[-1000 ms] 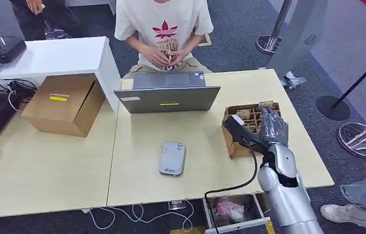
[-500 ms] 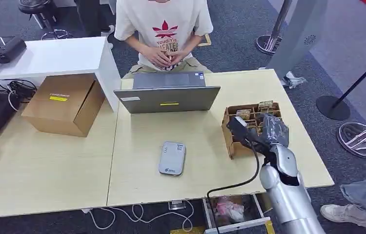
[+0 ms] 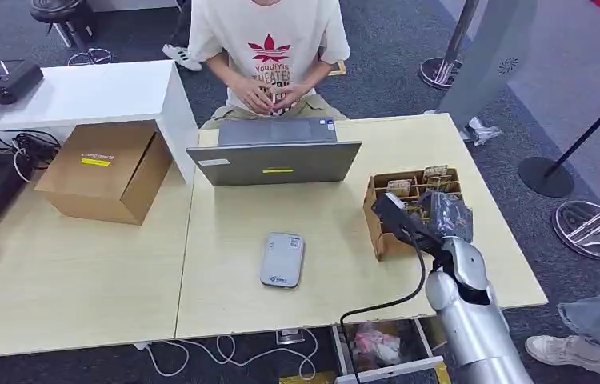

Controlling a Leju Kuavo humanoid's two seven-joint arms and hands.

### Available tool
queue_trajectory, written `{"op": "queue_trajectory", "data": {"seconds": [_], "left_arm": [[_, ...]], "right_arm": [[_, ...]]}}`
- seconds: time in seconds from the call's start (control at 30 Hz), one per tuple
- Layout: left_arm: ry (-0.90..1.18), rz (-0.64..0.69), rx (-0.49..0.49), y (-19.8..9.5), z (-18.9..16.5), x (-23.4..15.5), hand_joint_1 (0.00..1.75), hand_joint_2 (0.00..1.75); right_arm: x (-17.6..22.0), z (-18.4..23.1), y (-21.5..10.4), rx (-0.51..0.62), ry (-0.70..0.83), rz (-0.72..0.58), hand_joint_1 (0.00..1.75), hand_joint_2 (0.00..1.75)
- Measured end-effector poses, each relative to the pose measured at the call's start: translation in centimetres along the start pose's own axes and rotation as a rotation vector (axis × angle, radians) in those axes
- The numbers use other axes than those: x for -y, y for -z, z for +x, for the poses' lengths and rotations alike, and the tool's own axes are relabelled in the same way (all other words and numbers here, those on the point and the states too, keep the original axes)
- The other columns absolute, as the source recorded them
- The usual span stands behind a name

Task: Pass the card to the sensor for recognition and then transmit it.

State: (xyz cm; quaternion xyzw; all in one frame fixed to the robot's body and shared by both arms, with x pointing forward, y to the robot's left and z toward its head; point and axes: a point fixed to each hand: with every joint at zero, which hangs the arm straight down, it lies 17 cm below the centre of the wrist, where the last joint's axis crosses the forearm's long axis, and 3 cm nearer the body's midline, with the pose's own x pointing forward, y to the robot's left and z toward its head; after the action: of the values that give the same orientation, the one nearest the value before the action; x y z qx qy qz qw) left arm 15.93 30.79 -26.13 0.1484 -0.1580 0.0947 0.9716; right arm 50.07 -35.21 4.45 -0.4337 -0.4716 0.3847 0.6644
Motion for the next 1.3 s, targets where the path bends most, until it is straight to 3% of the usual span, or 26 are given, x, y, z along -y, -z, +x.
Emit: {"op": "queue_trajectory", "data": {"seconds": [0.83,1.3], "left_arm": [[0.001,0.006,0.0,0.1,0.0,-0.4,0.0,0.0],[0.001,0.01,-0.01,0.1,-0.7,-0.6,0.0,0.0]], "right_arm": [[0.0,-0.2,0.0,-0.003,0.005,0.001,0.1,1.75],[0.0,-2.3,-0.3,-0.065,0.057,0.003,0.16,1.75]]}}
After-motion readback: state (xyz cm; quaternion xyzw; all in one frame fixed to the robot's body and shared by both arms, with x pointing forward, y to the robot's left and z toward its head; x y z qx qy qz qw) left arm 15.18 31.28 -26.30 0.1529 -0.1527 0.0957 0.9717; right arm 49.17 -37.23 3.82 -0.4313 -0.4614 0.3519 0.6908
